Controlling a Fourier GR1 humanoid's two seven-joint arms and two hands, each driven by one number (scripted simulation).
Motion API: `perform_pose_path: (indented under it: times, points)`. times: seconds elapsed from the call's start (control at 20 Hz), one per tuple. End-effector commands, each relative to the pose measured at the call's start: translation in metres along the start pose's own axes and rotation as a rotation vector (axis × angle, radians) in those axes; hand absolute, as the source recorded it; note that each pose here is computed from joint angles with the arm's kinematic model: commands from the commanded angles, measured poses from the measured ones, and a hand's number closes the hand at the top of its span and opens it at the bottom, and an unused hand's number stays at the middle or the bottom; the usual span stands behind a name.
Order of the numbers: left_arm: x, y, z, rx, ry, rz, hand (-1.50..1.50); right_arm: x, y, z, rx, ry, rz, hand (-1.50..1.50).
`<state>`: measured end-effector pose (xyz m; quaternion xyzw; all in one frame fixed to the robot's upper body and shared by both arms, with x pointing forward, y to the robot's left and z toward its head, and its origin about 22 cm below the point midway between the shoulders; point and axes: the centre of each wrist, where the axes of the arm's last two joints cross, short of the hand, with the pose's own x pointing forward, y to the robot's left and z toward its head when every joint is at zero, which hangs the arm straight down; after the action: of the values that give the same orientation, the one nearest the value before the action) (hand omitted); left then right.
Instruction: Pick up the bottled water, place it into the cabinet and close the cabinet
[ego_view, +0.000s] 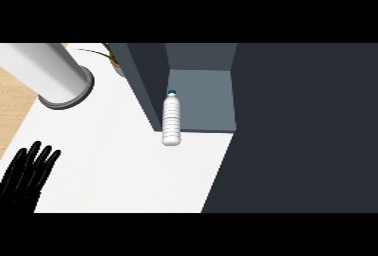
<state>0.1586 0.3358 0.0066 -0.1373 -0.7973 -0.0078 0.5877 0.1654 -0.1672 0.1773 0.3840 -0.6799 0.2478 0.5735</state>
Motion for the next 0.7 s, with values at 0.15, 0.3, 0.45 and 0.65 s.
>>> perform_pose_path:
  times: [0.15, 0.3, 0.45, 0.65]
  points:
    - [0.028, 0.003, 0.0, -0.042, -0.002, 0.0, -1.5, 0.005, 0.05, -0.057, -0.002, -0.059, 0.166, 1.5]
    - [0.033, -0.005, -0.006, -0.032, -0.007, 0.01, -1.5, -0.003, 0.083, -0.09, -0.013, -0.046, 0.141, 1.5]
    - [0.044, 0.002, 0.0, -0.034, -0.018, 0.004, -1.5, -0.012, 0.093, -0.115, -0.07, -0.056, 0.144, 1.5]
    - [0.055, 0.001, -0.001, -0.043, -0.013, 0.026, -1.5, -0.006, 0.096, -0.144, -0.153, -0.024, 0.071, 1.5]
